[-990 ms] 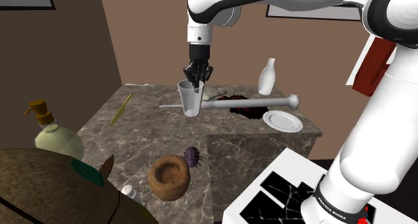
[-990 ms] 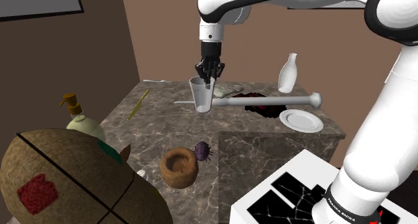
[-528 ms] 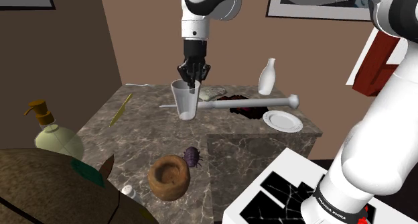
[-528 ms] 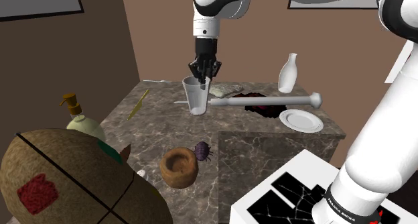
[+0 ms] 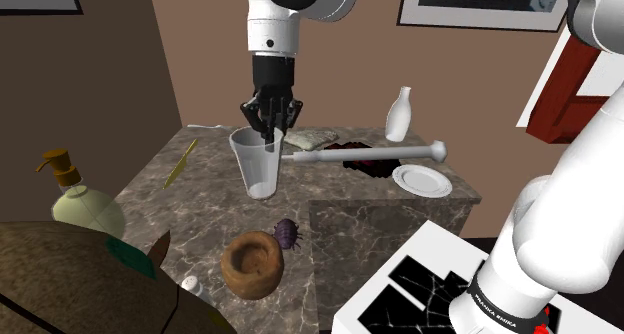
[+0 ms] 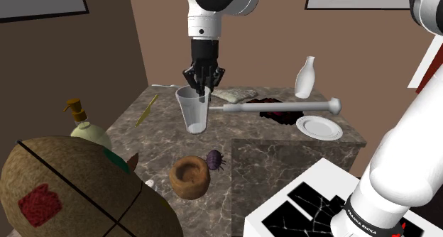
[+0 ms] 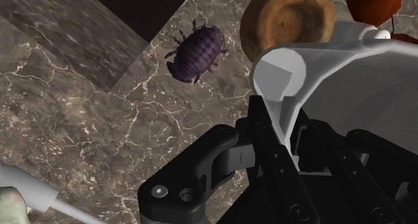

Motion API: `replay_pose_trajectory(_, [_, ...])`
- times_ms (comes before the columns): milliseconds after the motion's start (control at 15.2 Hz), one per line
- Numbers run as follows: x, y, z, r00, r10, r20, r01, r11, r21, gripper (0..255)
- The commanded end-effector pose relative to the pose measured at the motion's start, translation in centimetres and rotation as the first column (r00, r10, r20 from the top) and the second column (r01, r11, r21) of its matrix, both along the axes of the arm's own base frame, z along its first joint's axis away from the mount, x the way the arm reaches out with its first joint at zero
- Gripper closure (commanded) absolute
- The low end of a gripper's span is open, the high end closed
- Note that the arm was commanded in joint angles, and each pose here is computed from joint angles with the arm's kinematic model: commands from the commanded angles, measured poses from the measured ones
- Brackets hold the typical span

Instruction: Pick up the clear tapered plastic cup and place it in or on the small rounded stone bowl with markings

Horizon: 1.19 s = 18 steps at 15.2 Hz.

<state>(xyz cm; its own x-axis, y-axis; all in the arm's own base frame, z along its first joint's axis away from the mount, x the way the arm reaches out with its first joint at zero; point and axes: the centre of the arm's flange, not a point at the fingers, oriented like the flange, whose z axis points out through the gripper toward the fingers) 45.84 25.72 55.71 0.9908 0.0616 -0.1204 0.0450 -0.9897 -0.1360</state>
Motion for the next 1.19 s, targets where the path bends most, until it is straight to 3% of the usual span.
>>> replay_pose_trajectory(0, [-1.7,2.3,0.2,1.000,-0.001,0.000,0.001,1.000,0.000,255])
replay_pose_trajectory(198, [-4.0,5.8,0.9,1.000,-0.001,0.000,0.001,1.000,0.000,255])
replay_pose_trajectory(1122, [-4.0,5.8,-6.5,1.000,-0.001,0.000,0.001,1.000,0.000,255])
